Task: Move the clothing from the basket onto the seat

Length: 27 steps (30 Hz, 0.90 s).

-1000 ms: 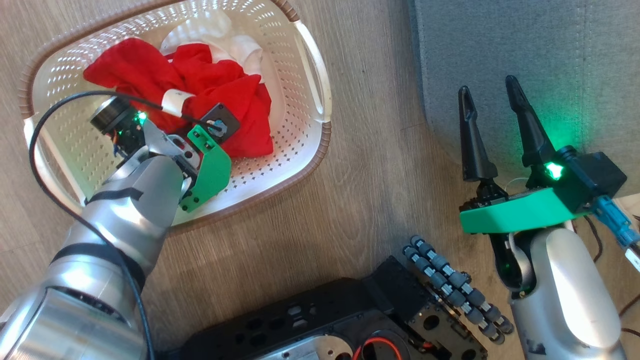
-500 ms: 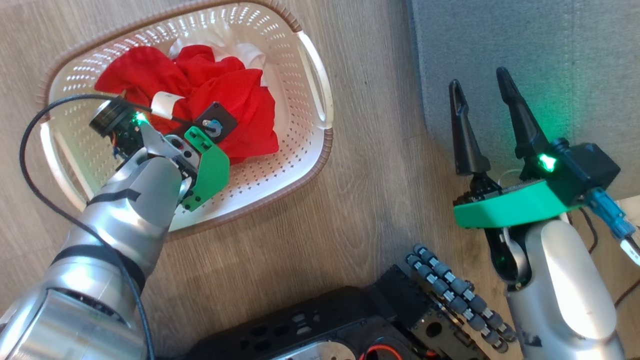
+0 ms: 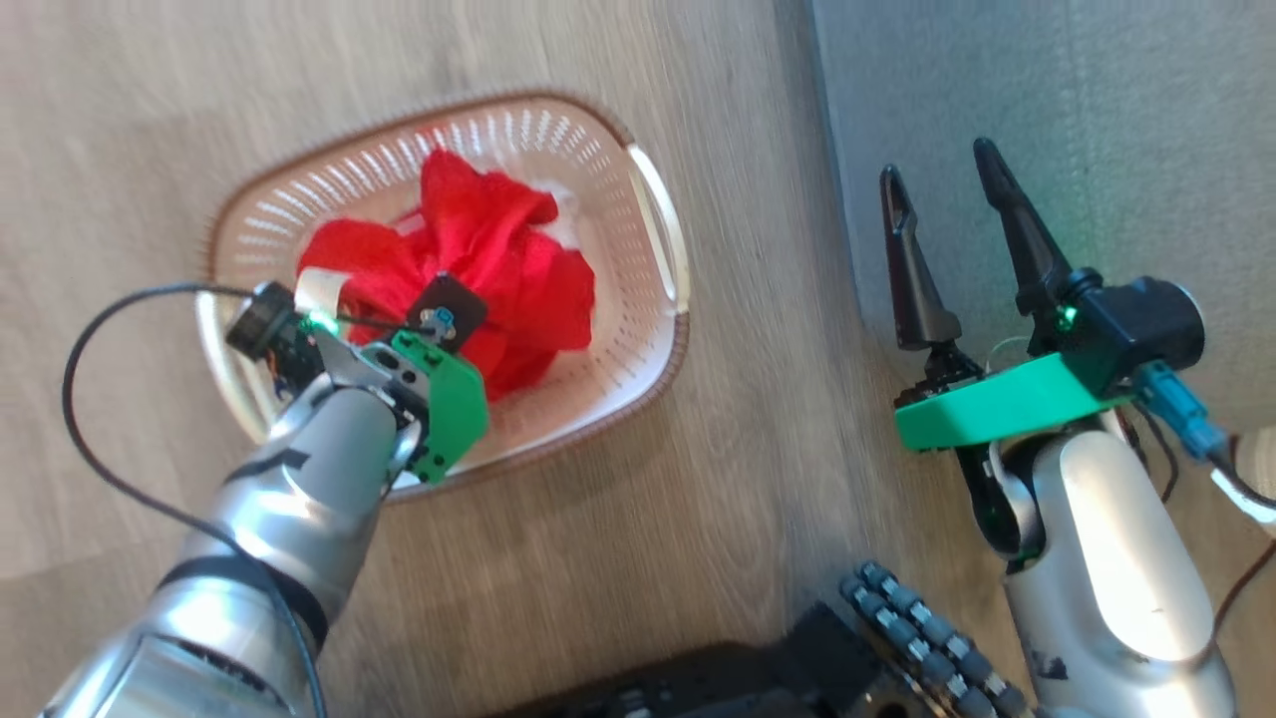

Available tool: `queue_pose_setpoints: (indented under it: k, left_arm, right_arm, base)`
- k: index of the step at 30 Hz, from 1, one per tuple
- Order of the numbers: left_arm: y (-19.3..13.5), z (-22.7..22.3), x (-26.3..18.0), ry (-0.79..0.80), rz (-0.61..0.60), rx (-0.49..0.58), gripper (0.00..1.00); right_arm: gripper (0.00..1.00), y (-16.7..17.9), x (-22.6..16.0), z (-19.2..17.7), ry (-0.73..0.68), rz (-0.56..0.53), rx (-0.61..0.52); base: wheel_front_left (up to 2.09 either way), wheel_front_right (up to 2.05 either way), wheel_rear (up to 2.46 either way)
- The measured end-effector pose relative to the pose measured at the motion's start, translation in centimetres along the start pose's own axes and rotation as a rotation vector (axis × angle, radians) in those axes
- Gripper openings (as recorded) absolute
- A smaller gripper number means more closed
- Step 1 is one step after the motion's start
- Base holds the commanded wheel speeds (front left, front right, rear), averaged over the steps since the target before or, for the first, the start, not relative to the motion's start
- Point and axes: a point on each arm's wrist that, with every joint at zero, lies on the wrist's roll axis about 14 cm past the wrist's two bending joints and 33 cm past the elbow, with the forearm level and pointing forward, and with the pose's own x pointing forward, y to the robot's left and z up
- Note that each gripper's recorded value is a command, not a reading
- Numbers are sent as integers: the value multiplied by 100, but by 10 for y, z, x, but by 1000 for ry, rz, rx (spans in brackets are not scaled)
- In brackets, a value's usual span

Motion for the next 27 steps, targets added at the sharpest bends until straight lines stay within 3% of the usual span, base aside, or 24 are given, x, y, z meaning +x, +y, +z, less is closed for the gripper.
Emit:
queue_pose_setpoints:
  k: [10,14,27]
  left_arm:
    - [5,57,-53,-183,115,-89,0]
    - [15,87,-82,-295,195,-159,0]
    - [43,176,-195,-692,423,-220,0]
  right_arm:
    - [100,15,-20,34,-71,30,11]
    - [100,22,-30,47,-100,45,14]
    - [100,49,-58,83,-191,114,22]
  base:
    - [0,0,0]
    - [0,0,0]
    - [0,0,0]
